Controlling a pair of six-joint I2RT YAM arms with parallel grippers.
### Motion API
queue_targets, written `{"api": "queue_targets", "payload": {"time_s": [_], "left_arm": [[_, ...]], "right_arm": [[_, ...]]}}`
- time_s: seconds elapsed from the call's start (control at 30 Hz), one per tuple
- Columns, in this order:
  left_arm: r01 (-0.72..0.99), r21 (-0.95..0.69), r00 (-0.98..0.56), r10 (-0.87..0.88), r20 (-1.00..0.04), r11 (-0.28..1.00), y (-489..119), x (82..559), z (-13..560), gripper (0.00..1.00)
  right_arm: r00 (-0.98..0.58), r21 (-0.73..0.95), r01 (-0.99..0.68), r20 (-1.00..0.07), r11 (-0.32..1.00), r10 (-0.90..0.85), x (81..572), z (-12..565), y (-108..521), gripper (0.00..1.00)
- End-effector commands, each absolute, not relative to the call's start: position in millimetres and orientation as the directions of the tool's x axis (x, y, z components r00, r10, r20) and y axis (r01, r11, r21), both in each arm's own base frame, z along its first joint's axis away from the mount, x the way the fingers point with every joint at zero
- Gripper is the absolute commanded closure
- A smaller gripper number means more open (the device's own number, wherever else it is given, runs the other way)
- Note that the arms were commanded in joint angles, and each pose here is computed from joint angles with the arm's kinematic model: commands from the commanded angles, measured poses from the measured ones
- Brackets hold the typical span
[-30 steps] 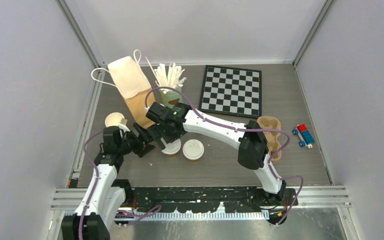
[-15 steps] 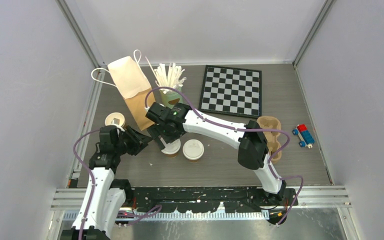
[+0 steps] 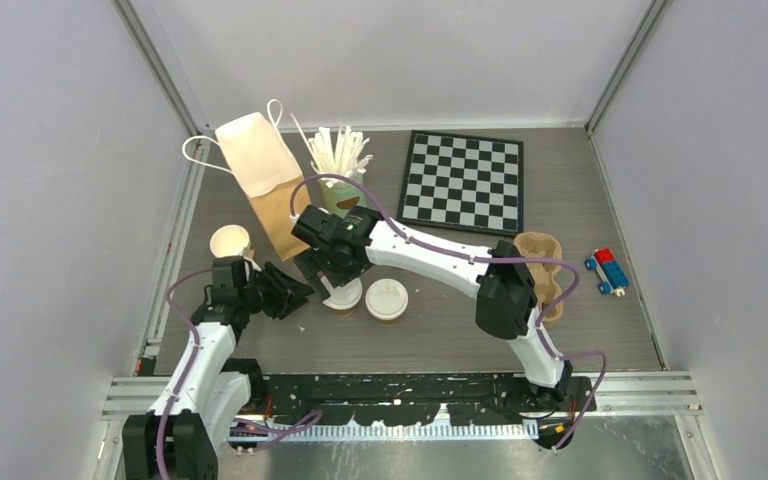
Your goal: Pack the takeout coffee
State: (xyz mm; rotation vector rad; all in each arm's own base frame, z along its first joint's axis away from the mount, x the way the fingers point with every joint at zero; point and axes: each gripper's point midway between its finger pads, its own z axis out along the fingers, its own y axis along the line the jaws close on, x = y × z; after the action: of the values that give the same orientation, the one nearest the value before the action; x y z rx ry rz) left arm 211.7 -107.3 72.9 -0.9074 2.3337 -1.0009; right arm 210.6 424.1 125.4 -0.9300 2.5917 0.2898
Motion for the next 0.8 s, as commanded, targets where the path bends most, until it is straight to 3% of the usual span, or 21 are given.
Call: {"api": "queue_targets", "payload": {"time_s": [0.0, 0.27, 0.6, 0.77], "left_arm": [[-0.294, -0.811, -0.705, -0.688, -0.173, 0.506, -116.0, 224.1, 88.6, 0.62], [-0.281, -0.818, -0.714, -0.679, -0.172, 0.502, -118.2, 223.0, 88.8, 0.61], [-0.27, -0.828, -0.726, -0.668, -0.161, 0.492, -121.7, 218.8, 91.1, 0.6], [-0.291, -0.78, -0.702, -0.677, -0.219, 0.554, -109.5, 216.5, 101.3, 0.39]], "right_arm": [[-0.685, 0.081, -0.651, -0.491, 0.755, -0.538, 217.9, 156.5, 433.5, 0.09], [-0.679, 0.083, -0.652, -0.506, 0.753, -0.532, 220.2, 161.3, 435.8, 0.06], [-0.684, 0.092, -0.638, -0.525, 0.764, -0.507, 215.8, 176.6, 424.7, 0.09], [-0.686, 0.103, -0.622, -0.55, 0.776, -0.477, 215.7, 181.9, 418.4, 0.11]]}}
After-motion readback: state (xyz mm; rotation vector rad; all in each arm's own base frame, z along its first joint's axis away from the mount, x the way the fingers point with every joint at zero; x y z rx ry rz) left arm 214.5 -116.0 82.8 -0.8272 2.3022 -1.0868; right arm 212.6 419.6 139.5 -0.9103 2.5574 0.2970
